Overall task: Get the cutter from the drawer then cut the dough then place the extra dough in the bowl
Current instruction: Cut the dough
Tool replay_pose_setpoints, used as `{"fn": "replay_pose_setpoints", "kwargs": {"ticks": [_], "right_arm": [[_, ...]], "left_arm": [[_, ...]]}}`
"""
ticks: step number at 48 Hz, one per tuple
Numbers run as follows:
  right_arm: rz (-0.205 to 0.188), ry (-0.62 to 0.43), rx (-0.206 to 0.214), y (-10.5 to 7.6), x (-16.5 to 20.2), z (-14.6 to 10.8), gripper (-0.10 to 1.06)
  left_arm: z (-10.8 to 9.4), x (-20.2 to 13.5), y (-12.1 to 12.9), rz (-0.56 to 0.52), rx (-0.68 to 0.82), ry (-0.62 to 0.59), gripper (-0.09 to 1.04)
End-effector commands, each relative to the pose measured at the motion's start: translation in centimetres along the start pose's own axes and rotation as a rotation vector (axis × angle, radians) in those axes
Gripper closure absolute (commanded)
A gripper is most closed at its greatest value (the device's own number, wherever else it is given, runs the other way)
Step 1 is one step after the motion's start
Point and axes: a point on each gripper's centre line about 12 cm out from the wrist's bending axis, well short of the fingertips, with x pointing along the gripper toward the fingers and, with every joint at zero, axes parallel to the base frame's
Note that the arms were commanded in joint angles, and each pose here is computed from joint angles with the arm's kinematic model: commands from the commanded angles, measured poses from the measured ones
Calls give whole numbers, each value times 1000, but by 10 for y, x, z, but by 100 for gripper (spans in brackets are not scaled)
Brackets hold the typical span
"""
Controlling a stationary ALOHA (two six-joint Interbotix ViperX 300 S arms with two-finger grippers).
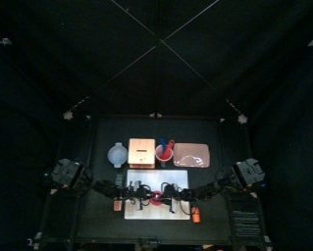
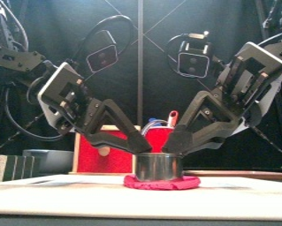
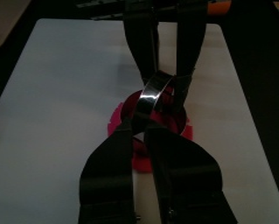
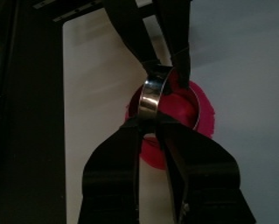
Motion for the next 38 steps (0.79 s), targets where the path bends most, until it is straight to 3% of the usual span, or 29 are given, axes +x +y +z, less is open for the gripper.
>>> {"fn": "replay_pose_setpoints", "kwargs": {"ticks": [1,38], "right_arm": [[-31,80,25,-11,6,-19,59],[-27,109,27,-9,7,-21,59]], "left_arm": [[-33,-6,-32,-81,63,122,57],[-34,-5,-32,-85,62,137,57]]}}
